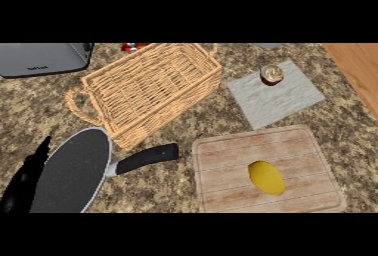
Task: Pick the lemon from the cutting board and place it in the basket
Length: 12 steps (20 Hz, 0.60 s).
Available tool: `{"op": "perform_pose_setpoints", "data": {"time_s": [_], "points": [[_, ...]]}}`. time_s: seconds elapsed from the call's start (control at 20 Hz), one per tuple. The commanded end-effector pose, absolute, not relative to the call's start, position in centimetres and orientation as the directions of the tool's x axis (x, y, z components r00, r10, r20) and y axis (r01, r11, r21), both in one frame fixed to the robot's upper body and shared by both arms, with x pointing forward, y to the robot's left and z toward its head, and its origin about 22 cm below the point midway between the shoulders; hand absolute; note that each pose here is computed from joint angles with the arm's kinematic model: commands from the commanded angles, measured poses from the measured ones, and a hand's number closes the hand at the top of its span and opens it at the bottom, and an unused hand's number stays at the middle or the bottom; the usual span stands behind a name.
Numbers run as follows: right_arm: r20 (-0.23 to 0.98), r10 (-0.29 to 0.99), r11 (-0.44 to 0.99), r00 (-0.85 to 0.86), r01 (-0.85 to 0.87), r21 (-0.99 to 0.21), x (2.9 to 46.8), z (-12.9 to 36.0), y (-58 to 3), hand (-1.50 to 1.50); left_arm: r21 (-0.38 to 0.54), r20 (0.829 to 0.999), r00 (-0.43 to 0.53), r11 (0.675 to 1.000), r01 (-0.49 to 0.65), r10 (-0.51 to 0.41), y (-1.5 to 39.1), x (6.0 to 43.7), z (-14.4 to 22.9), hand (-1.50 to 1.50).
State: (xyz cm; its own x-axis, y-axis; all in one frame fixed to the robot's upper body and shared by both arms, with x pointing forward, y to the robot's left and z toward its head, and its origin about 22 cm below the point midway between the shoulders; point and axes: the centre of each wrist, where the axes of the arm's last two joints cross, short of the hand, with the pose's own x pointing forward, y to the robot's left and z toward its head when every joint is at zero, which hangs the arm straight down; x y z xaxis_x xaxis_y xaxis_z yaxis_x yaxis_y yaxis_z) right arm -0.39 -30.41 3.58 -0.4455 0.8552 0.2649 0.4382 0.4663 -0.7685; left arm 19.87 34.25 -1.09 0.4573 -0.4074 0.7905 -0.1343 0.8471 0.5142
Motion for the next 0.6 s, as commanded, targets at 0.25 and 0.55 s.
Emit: {"op": "perform_pose_setpoints", "data": {"time_s": [0.25,0.55], "points": [[0.177,0.878,0.408,-0.444,0.502,-0.763,-3.5,-0.3,-28.9,-1.5,0.514,0.792,0.416,0.856,-0.058,-0.448,33.0,23.1,-1.0,0.0],[0.19,0.867,0.441,-0.46,0.532,-0.723,-2.5,-0.1,-28.3,-1.5,0.526,0.787,0.399,0.85,-0.036,-0.47,31.1,23.1,-1.1,0.0]]}}
